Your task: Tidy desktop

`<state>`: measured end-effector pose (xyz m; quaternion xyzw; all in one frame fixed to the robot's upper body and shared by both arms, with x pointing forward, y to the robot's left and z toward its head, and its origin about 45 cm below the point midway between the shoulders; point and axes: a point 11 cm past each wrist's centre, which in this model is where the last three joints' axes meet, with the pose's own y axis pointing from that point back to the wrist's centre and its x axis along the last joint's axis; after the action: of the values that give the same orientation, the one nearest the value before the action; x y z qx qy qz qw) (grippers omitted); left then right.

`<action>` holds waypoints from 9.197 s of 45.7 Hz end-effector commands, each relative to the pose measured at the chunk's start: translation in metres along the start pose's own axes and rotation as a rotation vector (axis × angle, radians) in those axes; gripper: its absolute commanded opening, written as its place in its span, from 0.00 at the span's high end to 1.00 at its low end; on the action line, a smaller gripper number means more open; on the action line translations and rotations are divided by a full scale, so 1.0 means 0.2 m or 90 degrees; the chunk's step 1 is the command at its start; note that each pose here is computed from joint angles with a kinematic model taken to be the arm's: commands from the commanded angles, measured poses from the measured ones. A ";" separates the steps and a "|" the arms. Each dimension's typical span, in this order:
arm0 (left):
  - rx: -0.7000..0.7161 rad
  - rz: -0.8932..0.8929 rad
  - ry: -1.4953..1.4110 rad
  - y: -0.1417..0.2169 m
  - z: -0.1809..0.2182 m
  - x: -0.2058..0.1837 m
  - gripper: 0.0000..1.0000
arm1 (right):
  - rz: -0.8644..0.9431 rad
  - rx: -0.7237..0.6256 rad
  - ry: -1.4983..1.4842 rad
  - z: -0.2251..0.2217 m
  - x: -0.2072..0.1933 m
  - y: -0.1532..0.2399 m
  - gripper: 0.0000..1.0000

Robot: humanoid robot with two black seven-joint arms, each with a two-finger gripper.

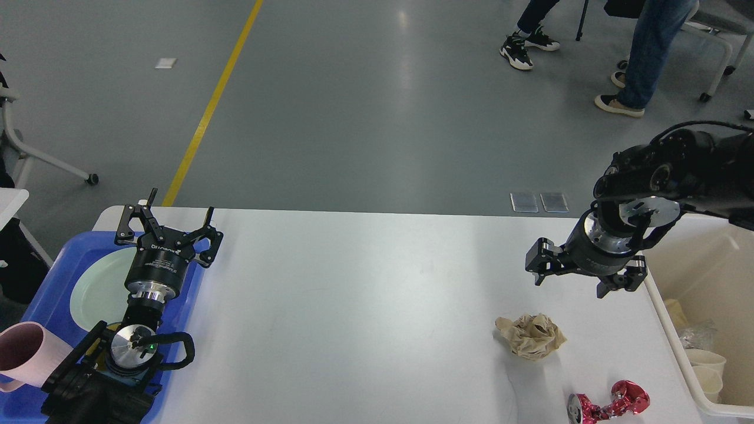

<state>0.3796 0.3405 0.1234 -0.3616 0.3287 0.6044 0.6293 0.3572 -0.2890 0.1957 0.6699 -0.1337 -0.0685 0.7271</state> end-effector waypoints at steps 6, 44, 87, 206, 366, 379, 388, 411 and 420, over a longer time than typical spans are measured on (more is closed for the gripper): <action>0.000 0.000 0.000 0.00 0.00 0.00 0.04 | -0.010 0.002 -0.034 0.03 -0.07 -0.29 0.00; -0.001 0.000 0.000 0.00 0.00 0.00 0.04 | -0.004 0.043 -0.093 -0.04 -0.20 -0.63 0.51; 0.000 0.000 0.000 0.00 0.00 0.00 0.04 | -0.061 0.067 -0.075 0.00 -0.15 -0.25 1.00; 0.001 0.000 -0.001 0.00 0.00 0.00 0.04 | 0.398 -0.276 -0.392 1.48 -0.22 -0.84 1.00; 0.001 0.000 -0.001 0.00 0.00 0.00 0.04 | -0.010 0.051 -0.170 0.45 -0.06 0.52 0.01; 0.000 0.000 0.000 0.00 0.00 0.00 0.04 | -0.044 0.017 -0.375 0.73 -0.22 0.24 0.03; -0.001 0.000 0.000 0.00 0.00 0.00 0.04 | -0.063 -0.023 -0.422 0.80 -0.34 0.07 0.04; -0.001 0.000 0.000 0.00 0.00 0.00 0.04 | -0.077 -0.048 -0.494 0.82 -0.54 -0.39 0.04; -0.001 0.000 0.000 0.00 0.00 0.00 0.04 | -0.069 -0.050 -0.499 0.79 -0.55 -0.49 0.04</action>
<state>0.3796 0.3406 0.1234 -0.3615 0.3286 0.6045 0.6292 0.2125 -0.4206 0.1079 0.5702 -0.3589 -0.3632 0.6435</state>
